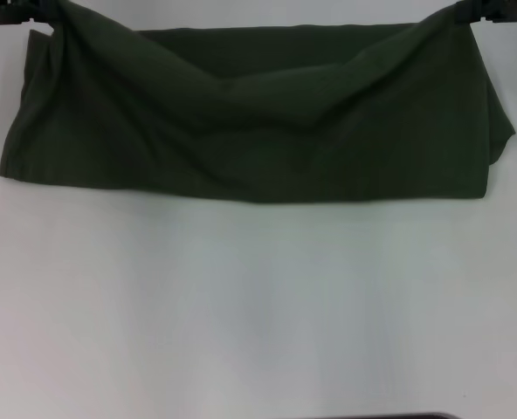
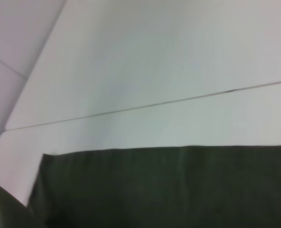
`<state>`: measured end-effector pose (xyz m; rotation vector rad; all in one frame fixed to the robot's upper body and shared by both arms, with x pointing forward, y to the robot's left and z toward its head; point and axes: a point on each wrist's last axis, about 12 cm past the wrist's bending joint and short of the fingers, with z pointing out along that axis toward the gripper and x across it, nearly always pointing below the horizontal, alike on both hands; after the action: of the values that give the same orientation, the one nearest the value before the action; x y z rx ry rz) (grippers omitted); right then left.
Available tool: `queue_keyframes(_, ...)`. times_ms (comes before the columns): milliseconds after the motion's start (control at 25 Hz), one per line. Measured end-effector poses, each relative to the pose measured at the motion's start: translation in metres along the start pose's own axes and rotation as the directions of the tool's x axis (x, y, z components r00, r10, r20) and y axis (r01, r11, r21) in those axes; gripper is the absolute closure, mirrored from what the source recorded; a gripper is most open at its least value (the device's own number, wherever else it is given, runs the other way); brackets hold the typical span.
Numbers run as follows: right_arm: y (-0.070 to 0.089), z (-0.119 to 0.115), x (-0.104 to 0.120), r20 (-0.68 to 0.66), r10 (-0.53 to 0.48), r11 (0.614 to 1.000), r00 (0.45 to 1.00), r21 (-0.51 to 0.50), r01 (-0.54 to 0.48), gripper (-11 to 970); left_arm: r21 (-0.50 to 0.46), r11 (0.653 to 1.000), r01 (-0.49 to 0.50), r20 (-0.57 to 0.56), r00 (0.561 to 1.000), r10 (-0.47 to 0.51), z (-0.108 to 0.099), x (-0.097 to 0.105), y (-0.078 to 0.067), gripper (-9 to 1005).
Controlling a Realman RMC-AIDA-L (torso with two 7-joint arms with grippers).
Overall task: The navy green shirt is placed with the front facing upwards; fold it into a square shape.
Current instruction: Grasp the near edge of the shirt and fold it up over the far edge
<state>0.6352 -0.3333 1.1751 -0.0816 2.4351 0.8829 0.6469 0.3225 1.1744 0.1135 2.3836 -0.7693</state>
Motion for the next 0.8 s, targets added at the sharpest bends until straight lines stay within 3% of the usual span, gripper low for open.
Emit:
queue_keyframes(360, -0.008, 0.003, -0.006, 0.074, 0.004, 0.998, 0.997, 0.070, -0.009, 931, -0.092, 0.996, 0.009, -0.031, 0.999, -0.012, 0.012, -0.001, -0.002, 957)
queue_keyframes(800, -0.011, 0.015, -0.011, 0.140, -0.017, 0.993, 0.990, 0.121, 0.000, 931, -0.107, 0.993, 0.047, 0.011, 0.999, -0.046, 0.016, 0.000, 0.000, 957)
